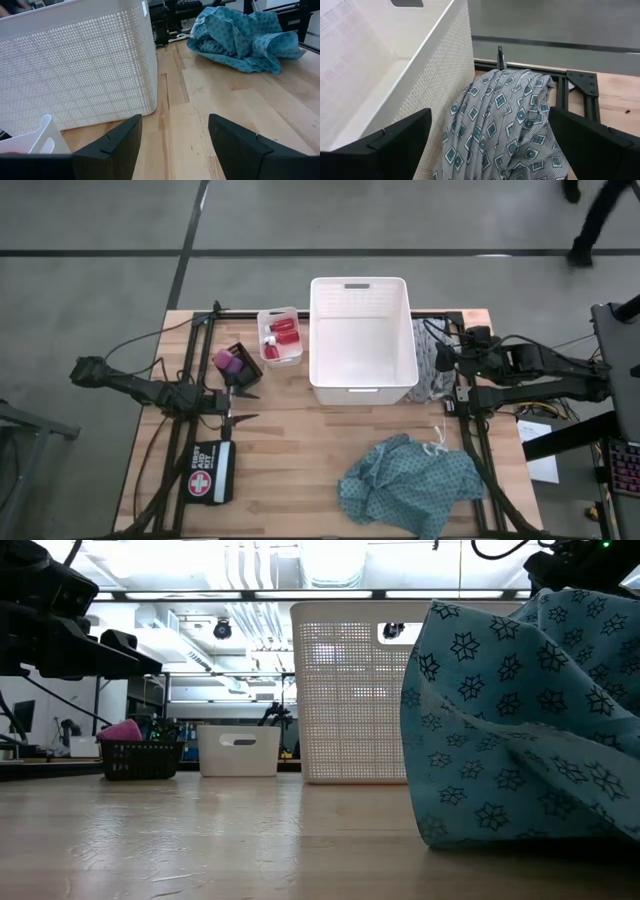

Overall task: Pick & Place Medicine items
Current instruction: Put the gray patient gown into the white laundry bin

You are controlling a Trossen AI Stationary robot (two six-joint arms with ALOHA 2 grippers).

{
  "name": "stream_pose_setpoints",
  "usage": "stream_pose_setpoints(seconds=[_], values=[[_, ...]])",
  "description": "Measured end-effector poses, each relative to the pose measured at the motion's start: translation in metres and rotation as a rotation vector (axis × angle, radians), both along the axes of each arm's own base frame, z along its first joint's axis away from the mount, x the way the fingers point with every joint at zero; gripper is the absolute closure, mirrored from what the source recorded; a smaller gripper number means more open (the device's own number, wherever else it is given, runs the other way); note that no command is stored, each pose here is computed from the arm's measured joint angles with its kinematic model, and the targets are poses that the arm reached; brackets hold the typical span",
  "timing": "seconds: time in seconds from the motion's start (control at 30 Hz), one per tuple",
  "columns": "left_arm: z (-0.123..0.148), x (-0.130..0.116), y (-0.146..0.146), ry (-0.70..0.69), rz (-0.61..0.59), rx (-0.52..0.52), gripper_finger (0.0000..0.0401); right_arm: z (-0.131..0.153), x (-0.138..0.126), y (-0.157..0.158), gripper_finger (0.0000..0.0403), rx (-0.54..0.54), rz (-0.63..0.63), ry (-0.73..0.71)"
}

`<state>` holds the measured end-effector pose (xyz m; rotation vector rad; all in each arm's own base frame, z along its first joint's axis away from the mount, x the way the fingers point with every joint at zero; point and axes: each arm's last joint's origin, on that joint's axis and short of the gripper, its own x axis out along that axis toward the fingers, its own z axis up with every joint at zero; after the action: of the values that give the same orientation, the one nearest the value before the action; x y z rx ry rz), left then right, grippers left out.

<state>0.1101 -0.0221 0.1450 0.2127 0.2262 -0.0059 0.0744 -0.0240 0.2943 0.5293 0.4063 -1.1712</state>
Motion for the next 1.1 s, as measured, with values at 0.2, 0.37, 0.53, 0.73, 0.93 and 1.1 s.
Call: stream_pose_setpoints(seconds=[0.2, 0.37, 0.53, 0.73, 0.93, 1.1], values=[[0.000, 0.000, 0.000, 0.000, -0.001, 0.003, 0.0166, -0.002, 0.004, -0.004, 0.0003, 0.009, -0.061, 0.016], [0.000, 0.000, 0.000, 0.000, 0.000, 0.003, 0.0166, -0.005, 0.006, -0.012, 0.0003, 0.057, -0.157, 0.022], [0.000, 0.000, 0.000, 0.000, 0.000, 0.003, 0.0165, -0.009, 0.007, -0.023, 0.0003, 0.185, -0.270, 0.003], [0.000, 0.000, 0.000, 0.000, 0.000, 0.003, 0.0166, -0.014, 0.011, -0.045, 0.0003, 0.309, -0.311, 0.042], [0.000, 0.000, 0.000, 0.000, 0.000, 0.003, 0.0166, -0.019, 0.015, -0.069, 0.0003, 0.426, -0.266, 0.017], [0.000, 0.000, 0.000, 0.000, 0.000, 0.002, 0.0166, -0.028, 0.019, -0.085, 0.0003, 0.518, -0.254, 0.039]])
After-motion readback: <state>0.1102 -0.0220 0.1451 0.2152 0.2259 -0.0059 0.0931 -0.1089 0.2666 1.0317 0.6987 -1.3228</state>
